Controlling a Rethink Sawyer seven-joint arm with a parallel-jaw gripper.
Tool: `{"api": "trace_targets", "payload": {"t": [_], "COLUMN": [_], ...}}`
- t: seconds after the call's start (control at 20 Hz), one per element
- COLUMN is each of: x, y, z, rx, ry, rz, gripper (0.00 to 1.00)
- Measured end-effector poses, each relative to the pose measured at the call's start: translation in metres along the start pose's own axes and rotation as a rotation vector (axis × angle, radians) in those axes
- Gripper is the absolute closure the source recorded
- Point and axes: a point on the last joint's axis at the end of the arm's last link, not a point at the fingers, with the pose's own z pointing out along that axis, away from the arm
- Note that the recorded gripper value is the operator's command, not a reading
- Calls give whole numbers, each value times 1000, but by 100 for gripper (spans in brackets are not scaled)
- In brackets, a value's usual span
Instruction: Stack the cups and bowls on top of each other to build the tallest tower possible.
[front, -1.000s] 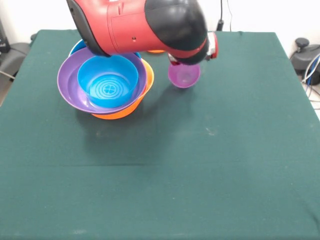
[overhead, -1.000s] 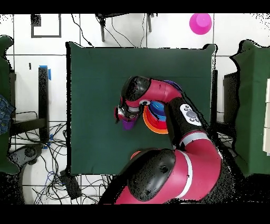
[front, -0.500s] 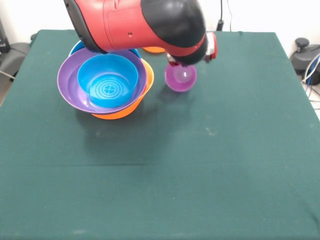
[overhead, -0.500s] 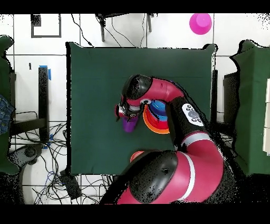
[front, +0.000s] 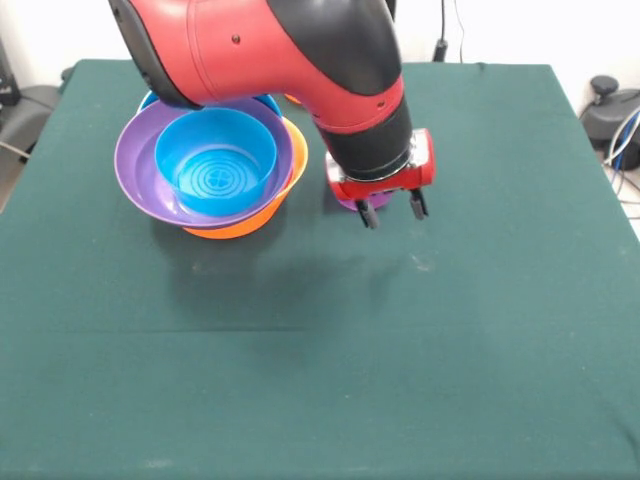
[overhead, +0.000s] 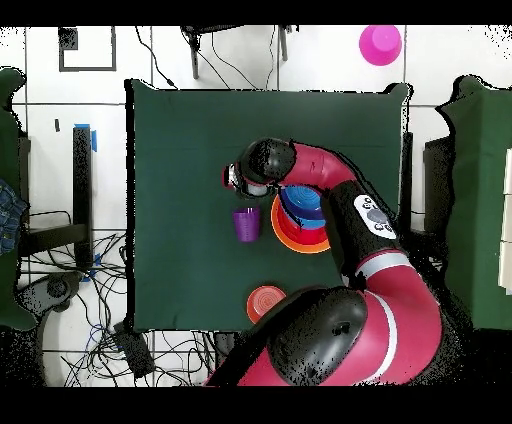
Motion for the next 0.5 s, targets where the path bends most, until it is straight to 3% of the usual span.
{"api": "trace_targets", "payload": {"t": [0.15,0.5], "x": [-6,-10], "y": [7,25], "z": [-7,-25], "rx": [-4,-17], "ry": [-28,-20], "rz": [-12,-39], "gripper": [0,0]}}
